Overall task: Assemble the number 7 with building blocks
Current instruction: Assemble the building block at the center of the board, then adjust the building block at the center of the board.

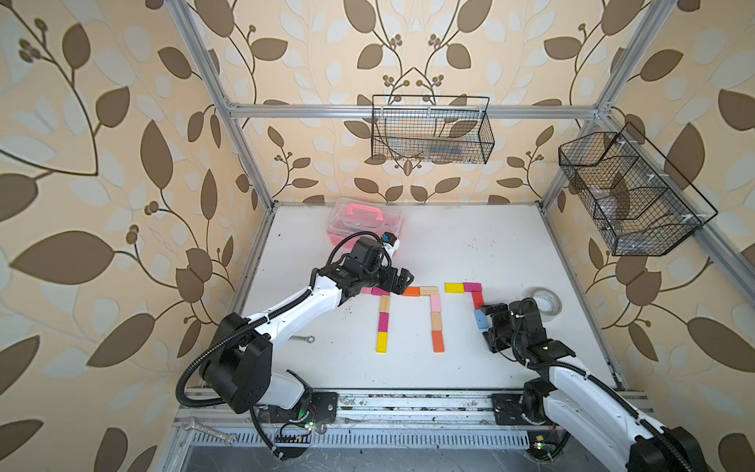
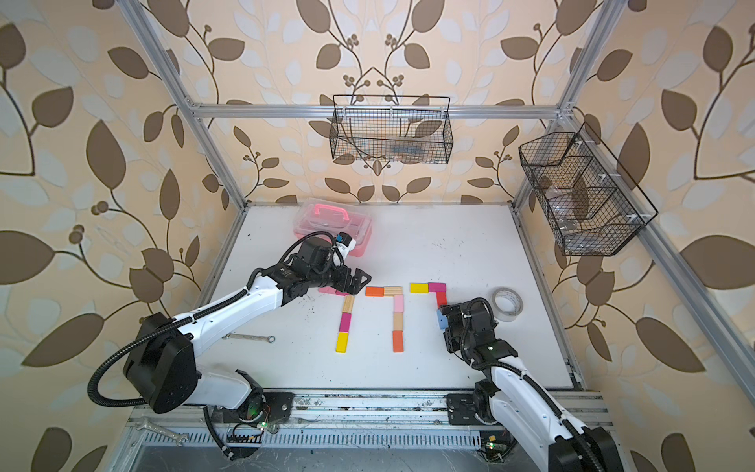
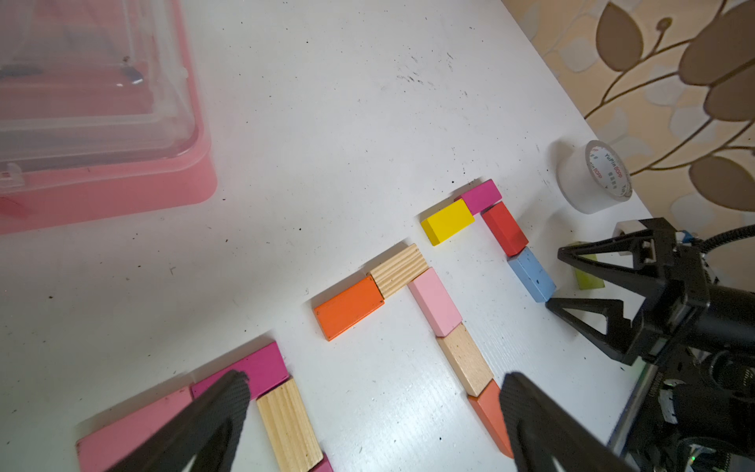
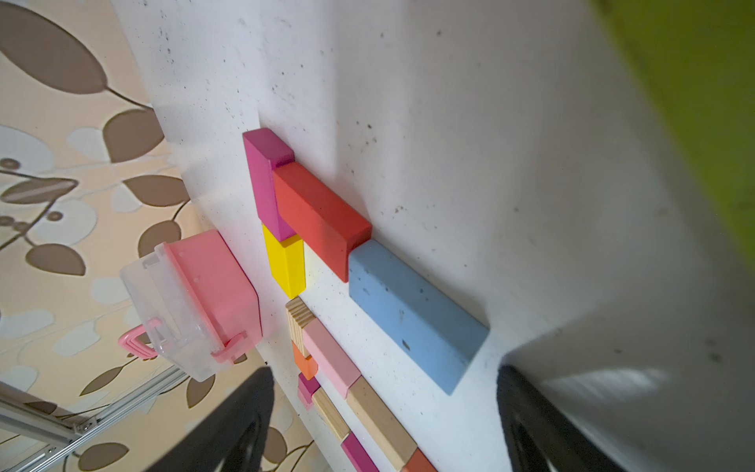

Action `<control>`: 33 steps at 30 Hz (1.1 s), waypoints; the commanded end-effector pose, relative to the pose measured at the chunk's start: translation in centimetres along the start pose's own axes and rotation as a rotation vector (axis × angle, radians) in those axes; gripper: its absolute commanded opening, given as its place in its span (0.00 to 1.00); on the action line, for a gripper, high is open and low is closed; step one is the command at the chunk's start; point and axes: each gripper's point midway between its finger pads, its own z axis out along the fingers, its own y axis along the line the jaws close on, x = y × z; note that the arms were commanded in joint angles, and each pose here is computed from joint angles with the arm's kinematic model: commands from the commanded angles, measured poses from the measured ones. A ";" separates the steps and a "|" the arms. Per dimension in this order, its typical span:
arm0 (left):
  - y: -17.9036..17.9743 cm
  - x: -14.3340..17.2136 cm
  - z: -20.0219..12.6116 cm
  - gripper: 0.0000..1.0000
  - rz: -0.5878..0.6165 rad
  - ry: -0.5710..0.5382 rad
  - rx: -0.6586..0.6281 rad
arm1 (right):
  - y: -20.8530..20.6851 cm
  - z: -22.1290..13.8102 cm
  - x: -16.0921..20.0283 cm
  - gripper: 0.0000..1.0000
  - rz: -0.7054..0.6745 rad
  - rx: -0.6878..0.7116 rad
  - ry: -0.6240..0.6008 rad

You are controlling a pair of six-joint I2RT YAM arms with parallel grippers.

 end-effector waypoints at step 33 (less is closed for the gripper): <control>-0.8 -1.2 -0.5 0.99 -0.004 -0.036 0.024 | 1.4 1.9 -0.6 0.90 -1.270 0.744 0.390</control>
